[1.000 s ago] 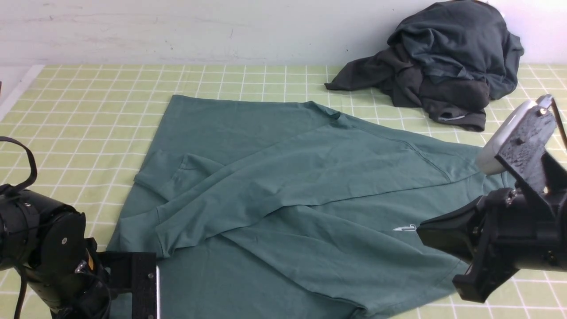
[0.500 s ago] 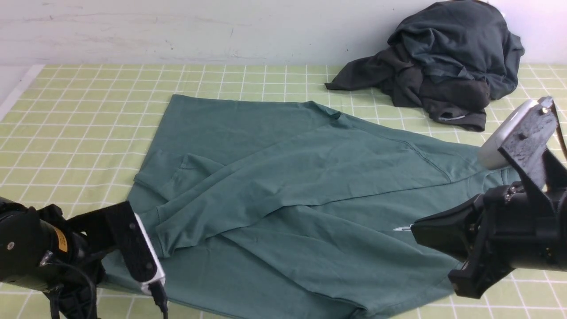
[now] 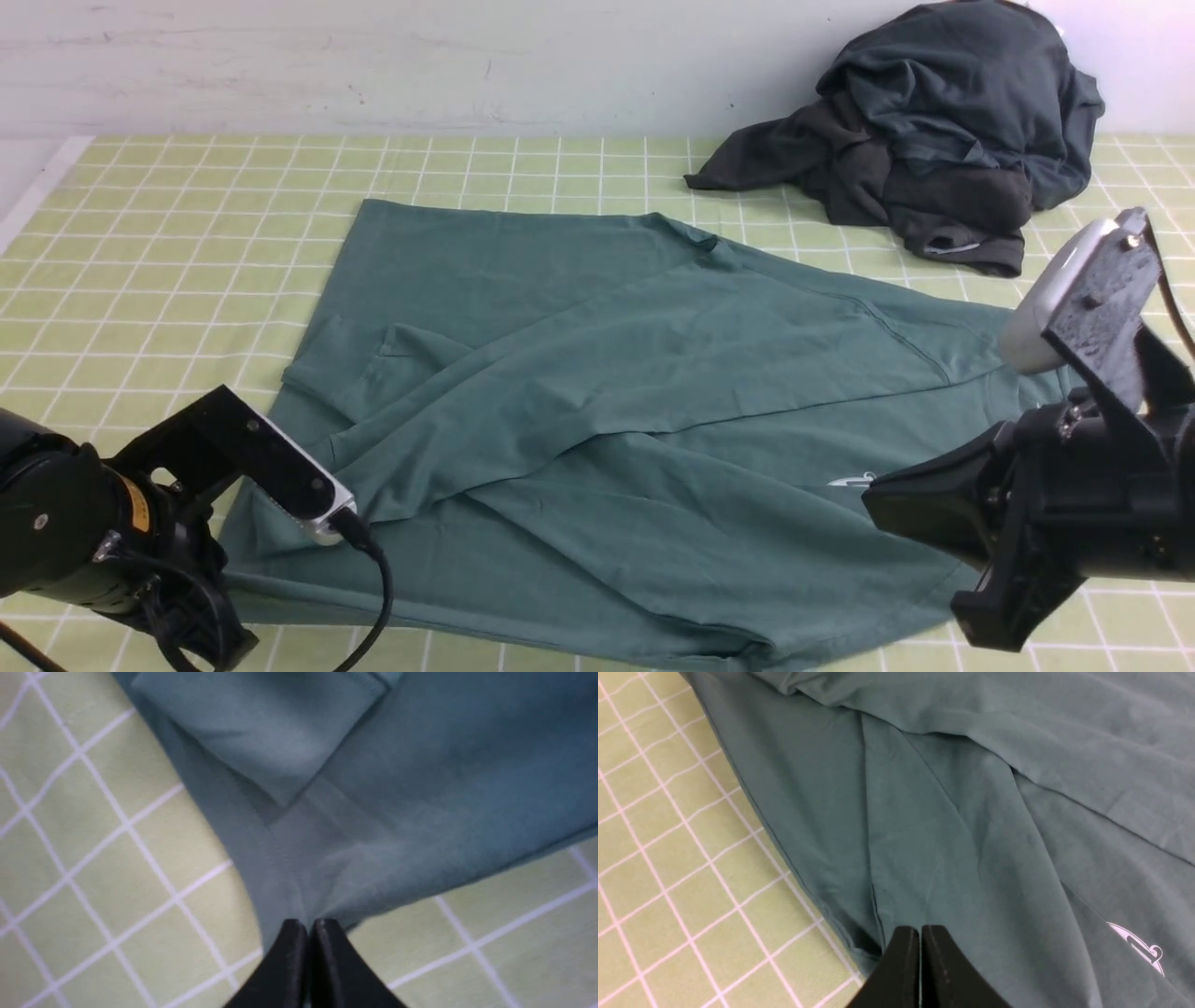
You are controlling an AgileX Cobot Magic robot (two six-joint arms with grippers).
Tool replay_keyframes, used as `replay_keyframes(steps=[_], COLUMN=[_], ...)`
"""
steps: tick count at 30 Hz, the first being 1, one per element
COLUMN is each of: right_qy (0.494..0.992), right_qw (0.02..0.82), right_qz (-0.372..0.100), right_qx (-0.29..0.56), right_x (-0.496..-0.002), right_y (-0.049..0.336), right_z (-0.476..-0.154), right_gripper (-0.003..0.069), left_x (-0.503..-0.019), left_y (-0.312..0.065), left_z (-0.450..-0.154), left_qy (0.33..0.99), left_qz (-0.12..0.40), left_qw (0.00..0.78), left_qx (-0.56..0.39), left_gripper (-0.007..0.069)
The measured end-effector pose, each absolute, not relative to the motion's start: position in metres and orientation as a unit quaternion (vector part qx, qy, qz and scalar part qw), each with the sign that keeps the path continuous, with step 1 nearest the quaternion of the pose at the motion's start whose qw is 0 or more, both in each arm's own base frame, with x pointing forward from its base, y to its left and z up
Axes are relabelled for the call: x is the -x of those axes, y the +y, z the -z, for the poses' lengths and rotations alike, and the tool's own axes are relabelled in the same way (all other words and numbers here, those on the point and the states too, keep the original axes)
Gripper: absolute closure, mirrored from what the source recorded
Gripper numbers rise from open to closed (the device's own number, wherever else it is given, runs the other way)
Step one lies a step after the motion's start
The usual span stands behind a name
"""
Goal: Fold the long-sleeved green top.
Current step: Use both arms simultaneously to clamp the lower edge of the clothing fabric
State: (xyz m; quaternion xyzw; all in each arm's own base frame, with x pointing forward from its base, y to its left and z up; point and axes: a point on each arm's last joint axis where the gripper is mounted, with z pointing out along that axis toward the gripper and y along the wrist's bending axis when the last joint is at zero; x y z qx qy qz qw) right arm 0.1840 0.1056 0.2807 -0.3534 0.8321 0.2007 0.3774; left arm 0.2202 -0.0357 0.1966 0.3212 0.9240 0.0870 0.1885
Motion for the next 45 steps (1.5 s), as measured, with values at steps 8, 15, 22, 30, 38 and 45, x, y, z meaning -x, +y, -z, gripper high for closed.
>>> replay_keyframes(steps=[8,15,22,30,38,45], right_qy=[0.827,0.824,0.824,0.824,0.824,0.824], right_qw=[0.376,0.374,0.374,0.374,0.374,0.375], right_qz=[-0.199,-0.198,-0.197,-0.197,-0.197,-0.197], right_qx=[0.367,0.376,0.377,0.377,0.377,0.377], right_x=[-0.183,-0.182,-0.182,-0.182,-0.182,-0.182], right_y=[0.106,0.106,0.106,0.106,0.106,0.106], right_z=[-0.28,-0.28,-0.28,-0.28,-0.28,-0.28], right_gripper=[0.0659,0.0659,0.0659,0.0659,0.0659,0.0659], left_x=[-0.222,-0.216,-0.208,-0.209,-0.206,-0.207], left_y=[-0.034,-0.036,-0.038,-0.041,-0.041,-0.041], left_z=[-0.192,-0.184,-0.151,-0.149,-0.152,-0.161], left_qy=[0.899,0.87,0.784,0.773,0.782,0.788], left_qz=[-0.106,-0.1,-0.083,-0.072,-0.071,-0.081], left_qw=[0.166,0.136,0.091,0.093,0.105,0.136], left_qx=[-0.39,-0.463,-0.608,-0.623,-0.61,-0.595], left_gripper=[0.0312,0.021,0.0207,0.0326,0.0556,0.0617])
